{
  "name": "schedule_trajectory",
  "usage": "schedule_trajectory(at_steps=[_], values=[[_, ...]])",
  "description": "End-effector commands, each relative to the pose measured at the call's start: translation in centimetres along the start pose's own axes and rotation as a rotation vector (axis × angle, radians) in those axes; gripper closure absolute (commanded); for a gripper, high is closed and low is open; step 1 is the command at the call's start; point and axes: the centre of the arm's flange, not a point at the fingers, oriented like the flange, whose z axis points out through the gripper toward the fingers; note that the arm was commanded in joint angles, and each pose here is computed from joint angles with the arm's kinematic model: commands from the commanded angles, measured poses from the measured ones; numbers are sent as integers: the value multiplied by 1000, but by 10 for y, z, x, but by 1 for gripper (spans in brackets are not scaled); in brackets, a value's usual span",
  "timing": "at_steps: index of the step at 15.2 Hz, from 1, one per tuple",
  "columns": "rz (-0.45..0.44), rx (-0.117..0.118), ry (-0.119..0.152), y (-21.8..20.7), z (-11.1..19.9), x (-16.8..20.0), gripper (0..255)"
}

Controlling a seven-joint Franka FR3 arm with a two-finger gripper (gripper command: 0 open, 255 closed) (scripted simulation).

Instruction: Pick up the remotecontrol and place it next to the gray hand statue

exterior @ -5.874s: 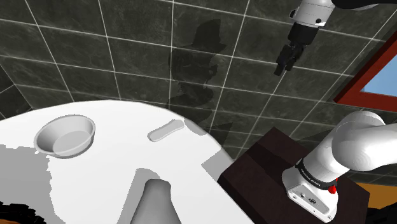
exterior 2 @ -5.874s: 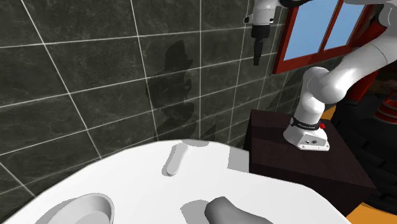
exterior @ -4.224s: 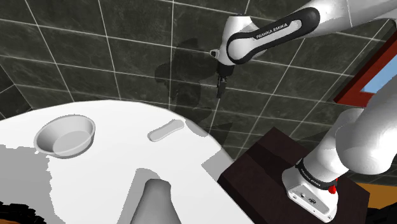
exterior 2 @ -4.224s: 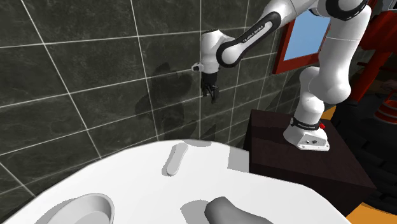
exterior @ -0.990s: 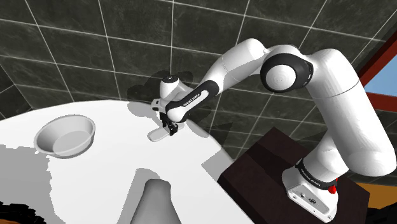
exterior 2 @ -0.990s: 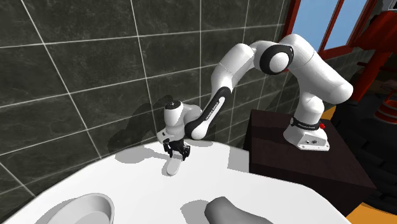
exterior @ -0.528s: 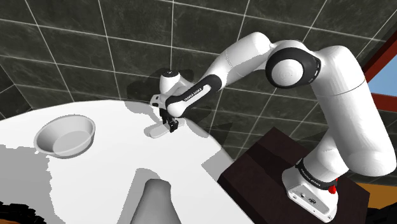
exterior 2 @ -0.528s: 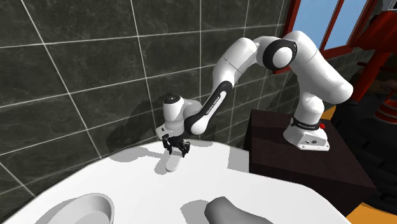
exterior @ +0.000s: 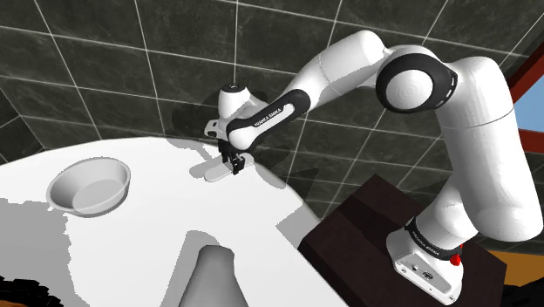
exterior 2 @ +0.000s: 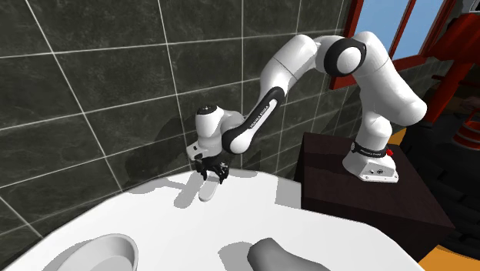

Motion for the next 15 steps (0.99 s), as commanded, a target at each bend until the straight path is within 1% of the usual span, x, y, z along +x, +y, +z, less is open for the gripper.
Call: schedule_trajectory(at_steps=[1,15], values=[[0,0,0,-1,-11,0,255],[0,0,0,0,-85,-1,255]])
